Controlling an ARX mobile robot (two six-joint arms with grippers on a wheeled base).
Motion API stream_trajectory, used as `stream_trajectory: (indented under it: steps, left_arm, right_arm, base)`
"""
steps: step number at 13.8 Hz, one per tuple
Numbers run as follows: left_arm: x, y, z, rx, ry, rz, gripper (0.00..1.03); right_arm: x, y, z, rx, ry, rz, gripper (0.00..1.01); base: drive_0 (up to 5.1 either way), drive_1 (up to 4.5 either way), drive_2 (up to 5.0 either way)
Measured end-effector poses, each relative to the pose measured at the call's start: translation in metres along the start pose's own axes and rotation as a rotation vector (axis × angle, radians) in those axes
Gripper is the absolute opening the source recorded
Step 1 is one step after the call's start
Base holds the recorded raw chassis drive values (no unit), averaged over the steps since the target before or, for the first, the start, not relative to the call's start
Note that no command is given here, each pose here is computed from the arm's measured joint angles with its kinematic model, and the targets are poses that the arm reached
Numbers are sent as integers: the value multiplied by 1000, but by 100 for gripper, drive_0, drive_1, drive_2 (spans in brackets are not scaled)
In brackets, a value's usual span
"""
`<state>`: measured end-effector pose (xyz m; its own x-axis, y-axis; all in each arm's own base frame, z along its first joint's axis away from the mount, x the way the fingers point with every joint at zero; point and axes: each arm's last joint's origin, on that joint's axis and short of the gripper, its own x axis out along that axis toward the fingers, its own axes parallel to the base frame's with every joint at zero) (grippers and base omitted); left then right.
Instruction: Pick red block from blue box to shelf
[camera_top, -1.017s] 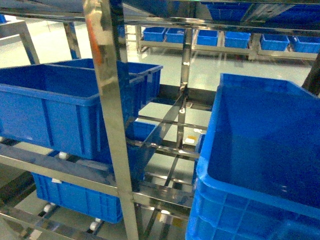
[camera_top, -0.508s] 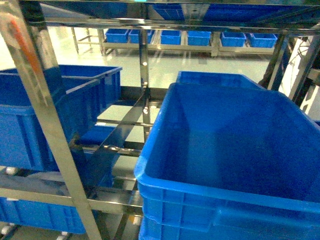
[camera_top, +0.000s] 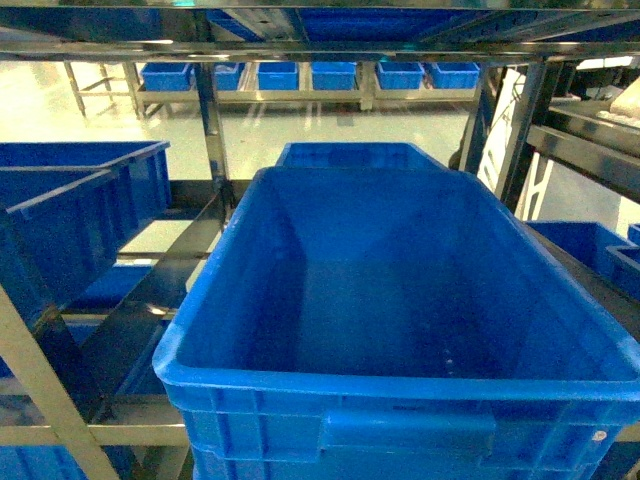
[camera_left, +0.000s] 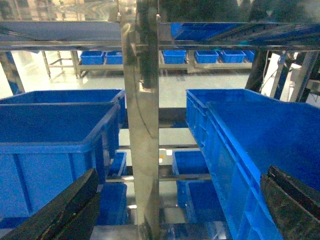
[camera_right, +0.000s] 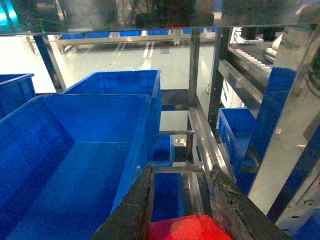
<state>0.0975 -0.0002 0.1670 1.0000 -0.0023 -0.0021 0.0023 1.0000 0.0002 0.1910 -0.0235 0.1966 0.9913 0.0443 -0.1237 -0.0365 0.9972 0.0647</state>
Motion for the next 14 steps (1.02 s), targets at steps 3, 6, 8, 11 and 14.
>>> stream_trajectory:
  steps: [3,6,8,11,14]
  left_arm:
    - [0,0,0,0,-2,2,98]
    - [0,0,0,0,0,2,98]
    - [0,0,0,0,1,2,98]
    - [0,0,0,0,-1,2,98]
    - [0,0,0,0,-1,2,98]
  right_arm:
    - [0,0,0,0,-1,2,28]
    - [1,0,-2,2,11,1,28]
    - [0,0,0,0,-1,1,28]
    - [0,0,0,0,0,1,28]
    - [0,0,0,0,0,1,28]
  base:
    - [-145,-145,-145]
    - [-96,-96,-96]
    - [0,0,0]
    - [0,0,0]
    - [0,0,0]
